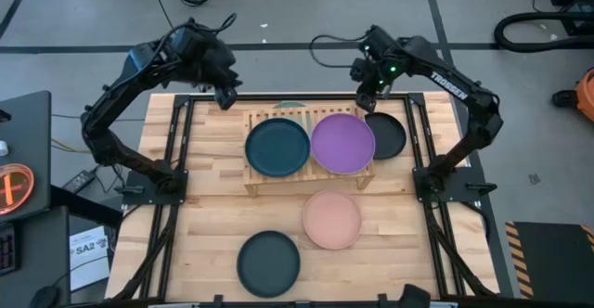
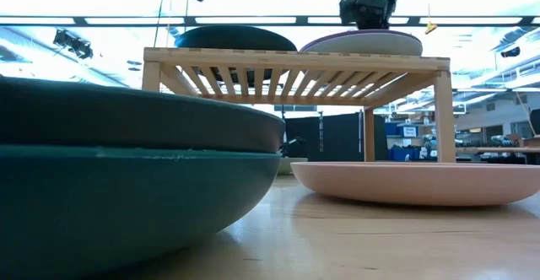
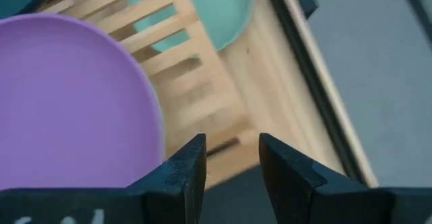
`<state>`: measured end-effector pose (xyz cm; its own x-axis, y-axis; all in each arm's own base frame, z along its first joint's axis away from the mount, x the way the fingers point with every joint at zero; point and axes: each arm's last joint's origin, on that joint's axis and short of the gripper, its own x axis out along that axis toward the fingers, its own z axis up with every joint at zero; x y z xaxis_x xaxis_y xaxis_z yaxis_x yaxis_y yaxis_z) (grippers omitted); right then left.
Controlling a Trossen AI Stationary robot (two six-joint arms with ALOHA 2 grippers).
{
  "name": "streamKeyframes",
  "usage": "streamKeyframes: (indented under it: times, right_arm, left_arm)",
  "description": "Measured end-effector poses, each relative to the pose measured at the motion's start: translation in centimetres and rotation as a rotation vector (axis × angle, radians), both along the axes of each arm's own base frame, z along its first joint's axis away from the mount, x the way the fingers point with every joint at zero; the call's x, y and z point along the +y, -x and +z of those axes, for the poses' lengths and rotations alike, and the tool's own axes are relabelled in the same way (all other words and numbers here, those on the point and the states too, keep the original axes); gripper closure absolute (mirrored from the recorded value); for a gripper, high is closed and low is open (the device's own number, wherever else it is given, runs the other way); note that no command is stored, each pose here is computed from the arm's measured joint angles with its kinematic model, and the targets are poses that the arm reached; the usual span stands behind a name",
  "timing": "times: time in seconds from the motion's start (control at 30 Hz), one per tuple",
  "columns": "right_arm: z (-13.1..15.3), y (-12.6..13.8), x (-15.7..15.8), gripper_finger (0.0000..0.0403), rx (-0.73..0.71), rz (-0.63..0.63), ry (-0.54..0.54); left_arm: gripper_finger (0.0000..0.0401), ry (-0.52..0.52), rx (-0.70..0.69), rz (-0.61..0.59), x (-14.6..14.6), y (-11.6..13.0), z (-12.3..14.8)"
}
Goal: Place and stack plates onto a shelf
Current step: Stack the top black plate on top of the black plate on the shelf
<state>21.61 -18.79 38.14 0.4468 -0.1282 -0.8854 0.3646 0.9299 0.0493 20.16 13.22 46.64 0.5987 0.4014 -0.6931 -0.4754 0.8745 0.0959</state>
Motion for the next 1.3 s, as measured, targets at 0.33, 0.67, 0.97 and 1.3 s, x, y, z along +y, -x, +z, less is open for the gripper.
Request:
streamKeyframes:
  times: [0.33,0.67,0.97,1.3]
  right_arm:
    - [-1.4,4.7,-2.5,0.0260,0.004,-0.149,0.037]
    - [-4.9,8.1,-5.9,0.0260,0.119,-0.356,0.083]
    - [-9.3,9.4,-6.6,0.0260,0.158,-0.394,0.037]
    - [-13.3,9.6,-6.4,0.0260,0.164,-0.396,0.028]
  left_arm:
    - [0.0280,0.029,-0.070,-0.200,-3.7,0.5,-4.0]
    - [0.0280,-0.034,-0.176,-0.229,-5.5,2.9,-8.8]
    - [0.0280,-0.017,-0.149,-0.228,-5.6,3.1,-11.0]
    - [0.0280,-0.056,-0.214,-0.230,-5.4,2.7,-10.4]
